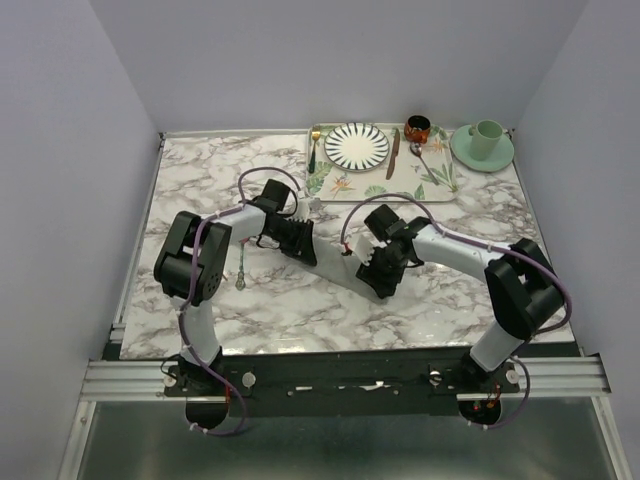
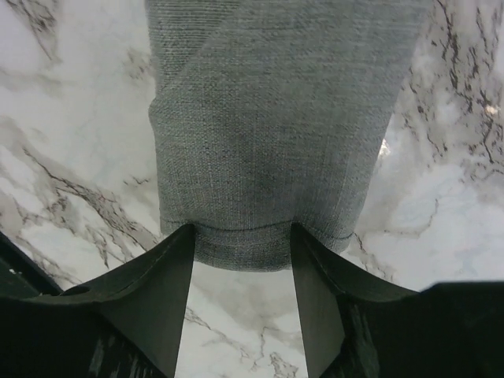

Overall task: Fold the napkin into a case and place the utensils inside
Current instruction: Rotate the smaller rectangle-folded napkin at the center of the board.

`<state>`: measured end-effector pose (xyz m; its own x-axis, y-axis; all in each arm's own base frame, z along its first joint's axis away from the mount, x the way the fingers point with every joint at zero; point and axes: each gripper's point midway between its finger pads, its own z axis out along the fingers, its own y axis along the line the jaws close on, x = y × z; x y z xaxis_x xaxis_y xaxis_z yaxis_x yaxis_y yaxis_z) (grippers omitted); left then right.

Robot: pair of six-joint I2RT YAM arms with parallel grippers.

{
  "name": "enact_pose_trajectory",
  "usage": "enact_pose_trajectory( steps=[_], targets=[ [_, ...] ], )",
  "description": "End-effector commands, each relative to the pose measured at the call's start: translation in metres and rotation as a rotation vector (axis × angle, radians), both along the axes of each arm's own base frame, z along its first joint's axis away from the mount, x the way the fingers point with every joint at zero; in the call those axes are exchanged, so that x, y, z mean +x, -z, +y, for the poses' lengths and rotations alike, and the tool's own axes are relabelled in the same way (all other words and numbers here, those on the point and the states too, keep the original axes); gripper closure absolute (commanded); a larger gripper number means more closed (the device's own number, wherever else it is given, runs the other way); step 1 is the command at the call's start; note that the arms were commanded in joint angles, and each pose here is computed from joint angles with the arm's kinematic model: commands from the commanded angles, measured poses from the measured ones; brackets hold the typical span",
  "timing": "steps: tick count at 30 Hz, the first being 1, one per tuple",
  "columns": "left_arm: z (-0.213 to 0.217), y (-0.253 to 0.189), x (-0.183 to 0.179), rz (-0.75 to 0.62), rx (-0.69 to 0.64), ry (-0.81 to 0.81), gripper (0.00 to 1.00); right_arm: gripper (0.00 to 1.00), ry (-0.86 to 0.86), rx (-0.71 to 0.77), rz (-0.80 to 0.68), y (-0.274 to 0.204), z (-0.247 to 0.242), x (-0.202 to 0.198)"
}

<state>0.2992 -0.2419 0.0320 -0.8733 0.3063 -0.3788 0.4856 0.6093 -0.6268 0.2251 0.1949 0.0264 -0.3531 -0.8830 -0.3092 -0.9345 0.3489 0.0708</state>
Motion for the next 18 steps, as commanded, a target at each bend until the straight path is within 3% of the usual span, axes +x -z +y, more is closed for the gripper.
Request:
enact_pose_trajectory(
  steps=[1,5,6,10,14,18],
  targets=[
    [0.007,0.009,0.028,-0.074,0.094,0.036,0.73,0.41,-0.033,0.078,0.201,0.0,0.024,-0.034],
    [0.004,0.005,0.05,-0.123,0.109,0.054,0.62,0.29,-0.099,0.187,0.31,-0.025,0.061,-0.07],
    [0.002,-0.002,0.058,-0.147,0.102,0.056,0.61,0.21,-0.104,0.236,0.332,-0.043,0.071,-0.074],
    [0.023,-0.048,0.074,-0.26,0.059,0.017,0.57,0.13,-0.027,0.347,0.38,-0.085,0.079,-0.073],
    [0.054,-0.062,0.062,-0.352,0.172,0.074,0.54,0.12,0.071,0.272,0.25,-0.077,0.045,-0.038],
    [0.068,-0.046,0.038,-0.301,0.242,0.136,0.54,0.12,0.071,0.199,0.186,-0.056,0.033,-0.022]
  ],
)
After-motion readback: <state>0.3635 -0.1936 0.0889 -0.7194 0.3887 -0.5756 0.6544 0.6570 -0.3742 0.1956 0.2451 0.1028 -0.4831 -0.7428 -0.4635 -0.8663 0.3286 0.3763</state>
